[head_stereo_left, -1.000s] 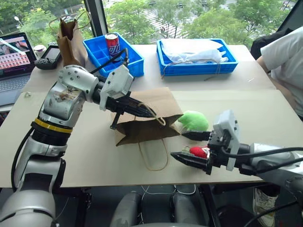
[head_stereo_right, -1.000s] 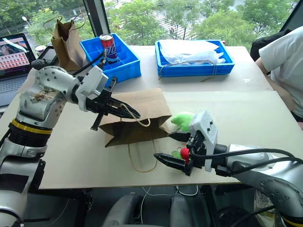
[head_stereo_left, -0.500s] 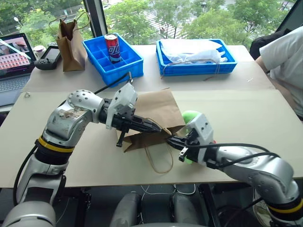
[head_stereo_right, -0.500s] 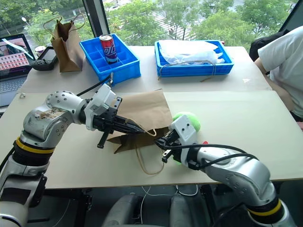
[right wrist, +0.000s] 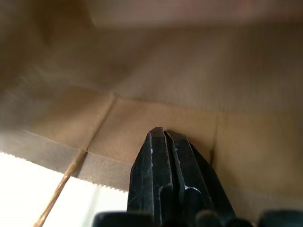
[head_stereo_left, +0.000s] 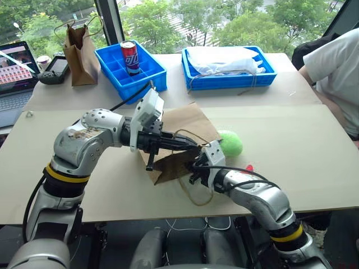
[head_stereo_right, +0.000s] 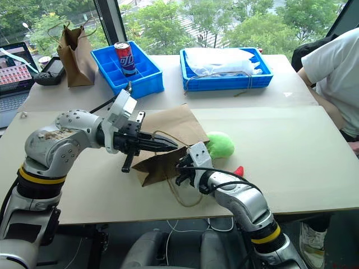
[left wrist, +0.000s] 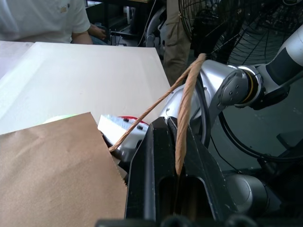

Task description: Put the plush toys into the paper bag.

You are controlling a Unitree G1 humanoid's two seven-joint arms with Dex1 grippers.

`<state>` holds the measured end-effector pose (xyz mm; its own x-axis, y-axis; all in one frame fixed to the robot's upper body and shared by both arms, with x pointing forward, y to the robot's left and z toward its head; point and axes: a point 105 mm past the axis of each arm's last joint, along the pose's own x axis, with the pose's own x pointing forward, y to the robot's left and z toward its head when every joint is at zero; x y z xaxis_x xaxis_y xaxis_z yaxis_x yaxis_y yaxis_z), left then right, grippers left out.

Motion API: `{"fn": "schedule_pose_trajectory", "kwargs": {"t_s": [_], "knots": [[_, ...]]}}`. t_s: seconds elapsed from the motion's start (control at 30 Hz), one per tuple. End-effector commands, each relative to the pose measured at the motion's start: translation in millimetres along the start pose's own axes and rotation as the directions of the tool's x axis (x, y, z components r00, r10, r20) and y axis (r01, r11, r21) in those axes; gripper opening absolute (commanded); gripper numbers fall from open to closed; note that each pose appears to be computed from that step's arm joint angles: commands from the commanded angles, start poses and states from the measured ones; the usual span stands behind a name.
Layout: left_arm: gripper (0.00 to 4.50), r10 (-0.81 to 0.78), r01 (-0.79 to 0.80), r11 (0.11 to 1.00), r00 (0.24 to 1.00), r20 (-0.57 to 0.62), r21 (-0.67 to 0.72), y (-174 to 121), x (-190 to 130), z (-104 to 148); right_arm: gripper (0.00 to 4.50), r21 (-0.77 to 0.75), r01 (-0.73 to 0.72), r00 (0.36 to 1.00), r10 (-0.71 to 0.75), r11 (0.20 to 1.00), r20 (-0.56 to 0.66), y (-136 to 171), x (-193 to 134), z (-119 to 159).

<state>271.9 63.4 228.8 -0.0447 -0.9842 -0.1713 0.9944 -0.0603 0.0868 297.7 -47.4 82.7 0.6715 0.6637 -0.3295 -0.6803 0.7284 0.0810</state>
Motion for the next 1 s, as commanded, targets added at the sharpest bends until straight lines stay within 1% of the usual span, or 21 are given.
{"fn": "schedule_pose_trajectory", "kwargs": {"t_s": [0.03, 0.1, 0.17, 0.27, 0.33, 0.5, 0.63, 0.77, 0.87, 1.0], "knots": [[0.00, 0.051, -0.050, 0.999, 0.997, 0.058, -0.014, 5, -9, 17, 0.02, 0.046, 0.015, 1.000, -0.014, 0.999, -0.023, -7, 5, -17], [0.00, 0.083, -0.079, 0.995, 0.994, 0.065, -0.056, 10, -13, 18, 0.02, 0.057, 0.023, 0.999, -0.021, 0.998, -0.043, -10, 5, -25], [0.00, 0.159, -0.152, 0.981, 0.986, 0.049, -0.123, 22, -21, 16, 0.02, 0.047, 0.033, 0.998, -0.030, 0.998, -0.058, -14, 3, -29], [0.00, 0.256, -0.244, 0.947, 0.966, 0.034, -0.211, 38, -28, 12, 0.02, 0.036, 0.036, 0.998, -0.033, 0.999, -0.058, -16, 3, -29], [0.00, 0.314, -0.292, 0.919, 0.948, 0.046, -0.266, 48, -31, 13, 0.02, 0.032, 0.029, 0.998, -0.027, 0.999, -0.054, -14, 3, -27], [0.00, 0.402, -0.351, 0.870, 0.912, 0.086, -0.346, 64, -33, 18, 0.02, 0.010, 0.013, 0.999, -0.013, 1.000, -0.053, -11, 4, -24], [0.00, 0.462, -0.372, 0.831, 0.876, 0.141, -0.414, 74, -37, 26, 0.02, -0.012, 0.009, 0.998, -0.010, 1.000, -0.066, -12, 3, -25], [0.00, 0.471, -0.368, 0.819, 0.870, 0.150, -0.440, 76, -35, 26, 0.02, -0.032, 0.011, 0.998, -0.013, 0.999, -0.067, -13, 2, -24], [0.00, 0.457, -0.350, 0.821, 0.876, 0.152, -0.450, 72, -31, 24, 0.02, -0.049, 0.019, 1.000, -0.019, 0.999, -0.015, -15, 0, -10], [0.00, 0.435, -0.331, 0.829, 0.889, 0.146, -0.451, 67, -25, 20, 0.02, -0.089, 0.017, 0.996, -0.009, 0.996, 0.084, -18, -14, 27]]}}
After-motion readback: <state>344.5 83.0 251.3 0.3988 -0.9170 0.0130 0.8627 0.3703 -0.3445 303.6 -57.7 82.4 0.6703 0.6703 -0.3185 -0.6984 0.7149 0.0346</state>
